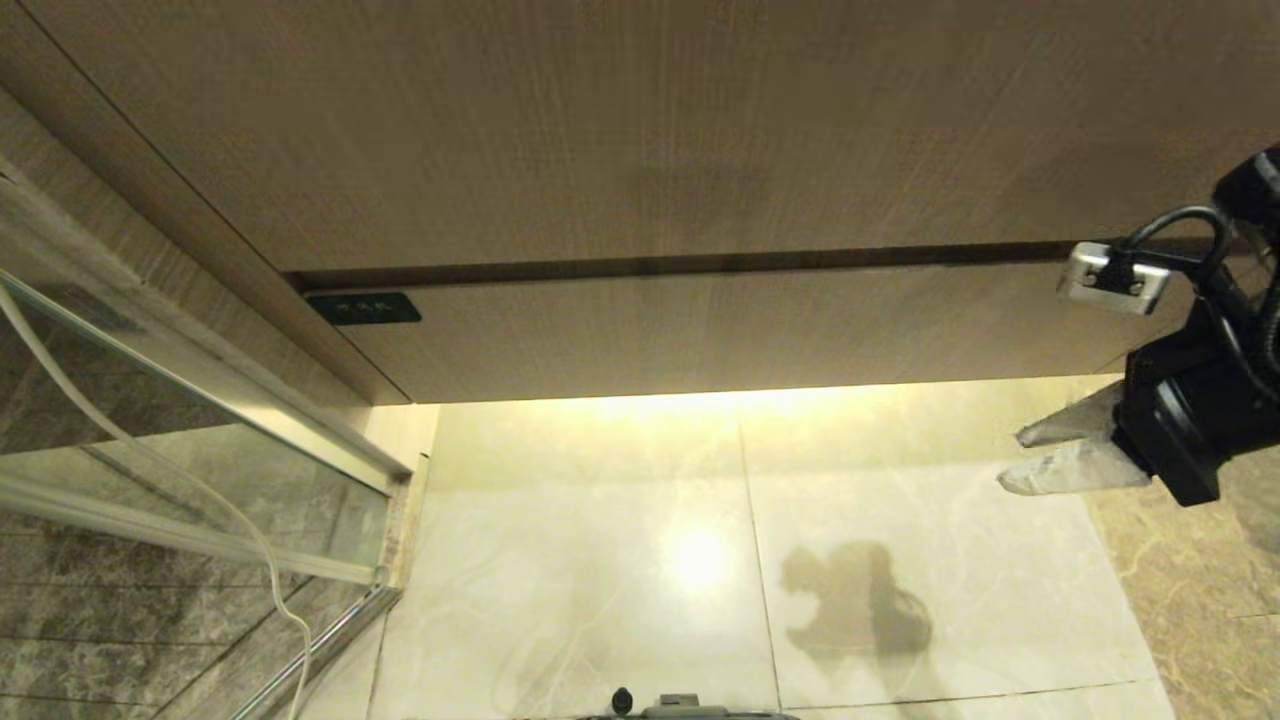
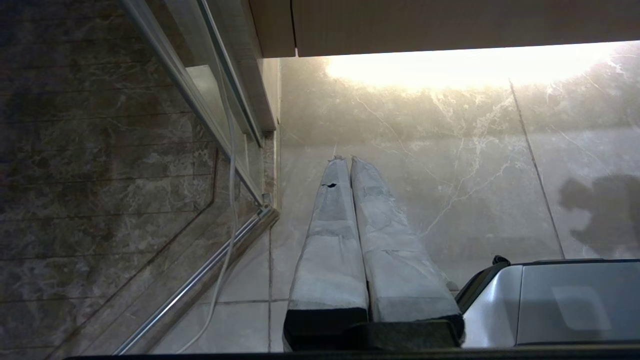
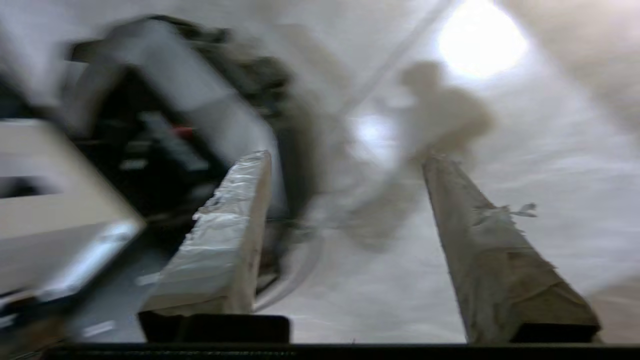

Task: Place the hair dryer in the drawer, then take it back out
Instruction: Pull open the drawer

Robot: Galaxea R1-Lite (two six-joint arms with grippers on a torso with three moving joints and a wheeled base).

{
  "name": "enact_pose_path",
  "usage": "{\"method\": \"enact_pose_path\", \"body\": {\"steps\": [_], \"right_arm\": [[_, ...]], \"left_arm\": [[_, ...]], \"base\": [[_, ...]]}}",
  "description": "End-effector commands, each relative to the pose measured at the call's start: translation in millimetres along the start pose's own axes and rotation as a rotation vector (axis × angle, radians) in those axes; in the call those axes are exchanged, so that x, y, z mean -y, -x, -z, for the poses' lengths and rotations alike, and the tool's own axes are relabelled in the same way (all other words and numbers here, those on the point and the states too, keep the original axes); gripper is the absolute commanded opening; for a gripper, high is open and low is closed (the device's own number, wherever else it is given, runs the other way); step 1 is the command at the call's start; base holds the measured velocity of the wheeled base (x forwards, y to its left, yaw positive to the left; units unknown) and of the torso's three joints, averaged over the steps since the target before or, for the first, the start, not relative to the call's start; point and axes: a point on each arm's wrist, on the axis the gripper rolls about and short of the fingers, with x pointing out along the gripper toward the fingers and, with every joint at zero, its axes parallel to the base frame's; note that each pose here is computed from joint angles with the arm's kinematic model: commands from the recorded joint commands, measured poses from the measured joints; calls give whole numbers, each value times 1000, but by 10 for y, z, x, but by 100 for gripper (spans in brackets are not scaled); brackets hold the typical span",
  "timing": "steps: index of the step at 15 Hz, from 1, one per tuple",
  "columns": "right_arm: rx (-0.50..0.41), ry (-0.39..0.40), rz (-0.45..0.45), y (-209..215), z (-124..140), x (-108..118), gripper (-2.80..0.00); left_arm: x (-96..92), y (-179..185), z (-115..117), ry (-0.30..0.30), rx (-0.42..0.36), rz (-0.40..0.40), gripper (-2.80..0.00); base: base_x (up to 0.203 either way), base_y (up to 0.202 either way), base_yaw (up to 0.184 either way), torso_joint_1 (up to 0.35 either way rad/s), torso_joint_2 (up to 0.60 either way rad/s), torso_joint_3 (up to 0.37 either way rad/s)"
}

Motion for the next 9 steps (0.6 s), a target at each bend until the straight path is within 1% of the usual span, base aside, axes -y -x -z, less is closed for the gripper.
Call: {"method": "enact_pose_path", "body": {"steps": [1, 2, 3, 5, 6, 7, 8, 9], "right_arm": [[7, 103, 121, -179, -35, 138, 0], [83, 191, 198, -290, -92, 232, 0], [136, 277, 258, -395, -121, 306, 0], [198, 472, 349, -572, -139, 427, 0], [251, 550, 368, -626, -163, 494, 0], [279, 595, 360, -668, -159, 538, 0], [358, 657, 376, -680, -213, 586, 0], [448, 736, 360, -693, -249, 642, 0]], "left_arm": [[0, -1, 2, 0, -2, -2, -280], [0, -1, 2, 0, -1, -2, -280], [0, -1, 2, 0, -1, -2, -280], [0, -1, 2, 0, -1, -1, -280], [0, -2, 2, 0, -2, -2, -280], [0, -2, 2, 0, -2, 0, -280], [0, -1, 2, 0, -1, -1, -280], [0, -1, -1, 0, -1, -2, -280]], "base": [[0, 0, 0, 0, 0, 0], [0, 0, 0, 0, 0, 0], [0, 0, 0, 0, 0, 0], [0, 0, 0, 0, 0, 0], [0, 0, 0, 0, 0, 0], [0, 0, 0, 0, 0, 0], [0, 0, 0, 0, 0, 0], [0, 0, 0, 0, 0, 0]]}}
